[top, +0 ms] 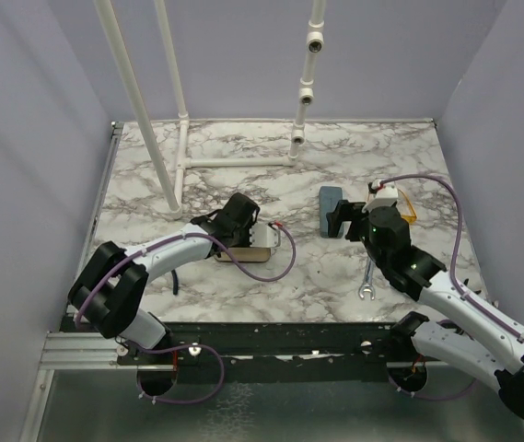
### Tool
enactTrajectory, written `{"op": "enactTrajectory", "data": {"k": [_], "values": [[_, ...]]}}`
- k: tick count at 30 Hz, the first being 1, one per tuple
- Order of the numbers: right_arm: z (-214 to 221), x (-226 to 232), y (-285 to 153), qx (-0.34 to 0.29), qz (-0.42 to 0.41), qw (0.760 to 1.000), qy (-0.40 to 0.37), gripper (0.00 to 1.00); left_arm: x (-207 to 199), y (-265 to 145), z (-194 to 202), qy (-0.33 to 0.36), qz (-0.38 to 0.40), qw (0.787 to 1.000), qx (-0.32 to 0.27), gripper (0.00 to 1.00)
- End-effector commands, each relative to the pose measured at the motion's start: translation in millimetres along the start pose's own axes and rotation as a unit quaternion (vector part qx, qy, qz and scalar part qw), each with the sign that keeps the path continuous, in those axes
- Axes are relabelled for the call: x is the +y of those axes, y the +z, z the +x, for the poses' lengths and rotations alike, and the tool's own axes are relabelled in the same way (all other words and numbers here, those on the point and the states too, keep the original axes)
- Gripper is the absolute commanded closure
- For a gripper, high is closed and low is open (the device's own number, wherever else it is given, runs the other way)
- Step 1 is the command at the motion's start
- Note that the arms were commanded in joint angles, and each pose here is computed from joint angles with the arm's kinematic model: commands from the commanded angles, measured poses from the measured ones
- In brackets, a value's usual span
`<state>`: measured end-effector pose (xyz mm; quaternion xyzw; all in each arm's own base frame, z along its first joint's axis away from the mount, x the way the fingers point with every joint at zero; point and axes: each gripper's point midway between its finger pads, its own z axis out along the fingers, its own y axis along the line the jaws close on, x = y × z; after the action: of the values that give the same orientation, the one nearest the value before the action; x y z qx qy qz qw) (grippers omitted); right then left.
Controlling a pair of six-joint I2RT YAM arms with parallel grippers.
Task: Organize the sunglasses
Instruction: Place the sunglasses case at the center of the board.
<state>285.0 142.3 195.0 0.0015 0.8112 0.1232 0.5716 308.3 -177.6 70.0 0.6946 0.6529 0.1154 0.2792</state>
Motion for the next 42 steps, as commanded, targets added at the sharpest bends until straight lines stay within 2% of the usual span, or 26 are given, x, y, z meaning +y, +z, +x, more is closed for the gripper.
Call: {"op": "enactTrajectory", "data": {"k": [1,5,8,10,15,26,31,37,40,42], "values": [[0.6,-10.2,1.1,-0.01,0.017,1.0,-0.013,0.0,-0.4,6.6,-7.6,0.01,-0.006,1.0,-0.019,1.0],[0.5,-8.3,2.9,-0.011,0.012,1.0,-0.013,0.0,-8.8,7.5,-5.0,0.013,0.001,1.0,-0.023,0.99],[1.0,-6.6,4.5,-0.009,0.008,1.0,-0.014,0.0,-11.4,6.3,-5.2,0.012,0.004,1.0,-0.027,0.73],[1.5,-6.4,5.7,-0.007,0.009,1.0,-0.015,0.0,-11.3,5.1,-5.8,0.011,0.003,0.999,-0.03,0.63],[4.4,-9.2,8.3,-0.003,0.017,1.0,-0.014,0.0,-7.3,1.2,-8.0,0.011,-0.004,0.999,-0.035,0.6],[14.0,-21.0,18.1,0.019,0.045,0.999,-0.003,0.0,2.5,-16.2,-15.7,0.007,-0.01,0.999,-0.05,0.36],[18.1,-37.4,23.3,0.029,0.081,0.996,0.03,0.0,5.6,-25.6,-20.7,0.013,-0.009,0.998,-0.056,0.33],[25.0,-92.5,32.8,0.043,0.158,0.98,0.113,0.0,11.1,-45.4,-35.0,-0.018,-0.007,0.996,-0.085,0.29],[39.8,-133.1,31.0,0.064,0.22,0.956,0.181,0.0,19.5,-60.3,-45.2,-0.074,-0.009,0.992,-0.102,0.23],[55.4,-158.7,23.6,0.084,0.267,0.931,0.234,0.0,28.3,-73.9,-53.3,-0.123,-0.018,0.985,-0.118,0.18]]}}
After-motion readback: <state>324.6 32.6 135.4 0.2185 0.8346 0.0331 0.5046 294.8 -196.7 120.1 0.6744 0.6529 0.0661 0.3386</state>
